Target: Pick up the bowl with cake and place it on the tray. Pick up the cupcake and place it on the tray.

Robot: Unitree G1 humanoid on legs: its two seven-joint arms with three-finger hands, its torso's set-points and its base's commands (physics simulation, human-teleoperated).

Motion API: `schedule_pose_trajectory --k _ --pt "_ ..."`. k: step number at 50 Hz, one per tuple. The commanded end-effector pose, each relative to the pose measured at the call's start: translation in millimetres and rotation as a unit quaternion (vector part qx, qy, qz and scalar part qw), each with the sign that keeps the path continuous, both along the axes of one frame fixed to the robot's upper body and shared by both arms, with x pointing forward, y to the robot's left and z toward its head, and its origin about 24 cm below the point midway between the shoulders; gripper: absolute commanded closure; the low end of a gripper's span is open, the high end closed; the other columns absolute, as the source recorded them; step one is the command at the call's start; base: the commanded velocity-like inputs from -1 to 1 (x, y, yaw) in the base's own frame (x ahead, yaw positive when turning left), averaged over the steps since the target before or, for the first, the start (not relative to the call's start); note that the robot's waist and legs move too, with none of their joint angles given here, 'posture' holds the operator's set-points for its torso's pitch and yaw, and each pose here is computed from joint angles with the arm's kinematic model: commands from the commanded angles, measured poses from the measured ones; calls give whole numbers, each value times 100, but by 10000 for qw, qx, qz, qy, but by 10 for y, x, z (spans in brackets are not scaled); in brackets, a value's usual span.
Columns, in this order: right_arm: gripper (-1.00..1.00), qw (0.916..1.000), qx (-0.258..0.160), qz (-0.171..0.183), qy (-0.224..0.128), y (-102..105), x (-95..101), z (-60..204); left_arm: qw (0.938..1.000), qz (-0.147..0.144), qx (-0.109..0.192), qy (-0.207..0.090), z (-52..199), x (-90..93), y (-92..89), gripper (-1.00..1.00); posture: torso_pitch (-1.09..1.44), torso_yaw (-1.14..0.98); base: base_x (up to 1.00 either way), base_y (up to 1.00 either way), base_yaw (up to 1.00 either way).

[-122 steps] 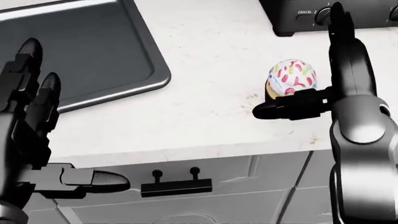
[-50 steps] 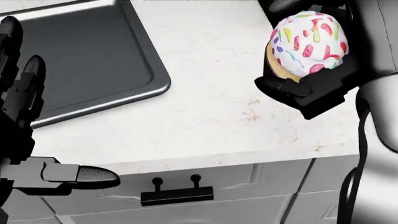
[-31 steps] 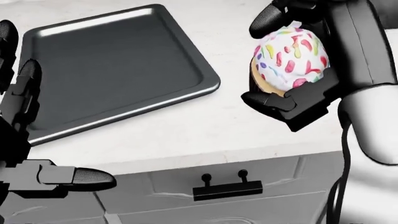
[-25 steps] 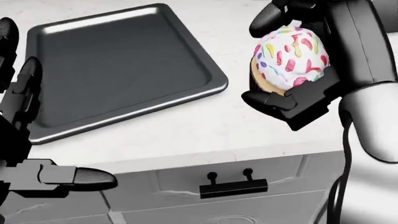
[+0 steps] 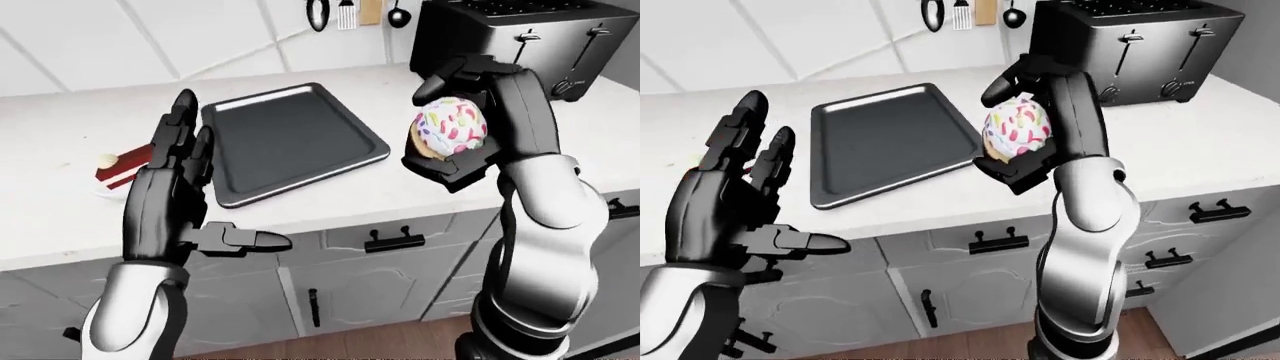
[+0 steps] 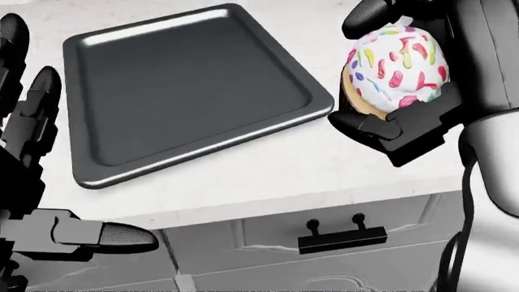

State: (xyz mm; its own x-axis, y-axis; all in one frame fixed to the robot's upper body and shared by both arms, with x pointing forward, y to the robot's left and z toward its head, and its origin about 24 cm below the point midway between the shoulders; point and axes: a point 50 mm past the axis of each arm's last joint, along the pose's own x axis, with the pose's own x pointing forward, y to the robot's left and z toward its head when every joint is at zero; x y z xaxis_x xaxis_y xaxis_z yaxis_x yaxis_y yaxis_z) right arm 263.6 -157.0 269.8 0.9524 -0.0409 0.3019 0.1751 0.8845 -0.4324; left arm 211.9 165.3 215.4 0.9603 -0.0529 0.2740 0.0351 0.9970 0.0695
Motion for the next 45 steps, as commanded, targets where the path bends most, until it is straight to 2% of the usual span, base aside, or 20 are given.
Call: schedule_pose_trajectory --k 1,14,19,26,39,40,45 --pt "100 9996 -63 120 -238 47 -23 87 9997 68 41 -242 76 -27 14 -100 0 0 0 34 0" --pt "100 9992 64 237 -312 54 -37 90 9995 6 74 -306 127 -64 -16 -100 0 0 0 14 0" --pt "100 9991 147 289 -284 63 -37 84 9995 0 78 -306 131 -62 -21 -100 0 0 0 0 51" --pt "100 9990 120 295 -307 68 -44 86 9995 -19 87 -295 121 -64 -28 -100 0 0 0 0 61" --pt "100 9985 98 405 -350 88 -63 91 9994 2 115 -341 170 -52 -16 -100 0 0 0 0 2" --pt "100 9980 247 445 -374 85 -62 104 9993 -1 121 -343 171 -52 -20 -100 0 0 0 0 100" --pt "100 9981 258 417 -381 77 -65 116 9993 -5 130 -343 180 -48 -26 -100 0 0 0 0 100"
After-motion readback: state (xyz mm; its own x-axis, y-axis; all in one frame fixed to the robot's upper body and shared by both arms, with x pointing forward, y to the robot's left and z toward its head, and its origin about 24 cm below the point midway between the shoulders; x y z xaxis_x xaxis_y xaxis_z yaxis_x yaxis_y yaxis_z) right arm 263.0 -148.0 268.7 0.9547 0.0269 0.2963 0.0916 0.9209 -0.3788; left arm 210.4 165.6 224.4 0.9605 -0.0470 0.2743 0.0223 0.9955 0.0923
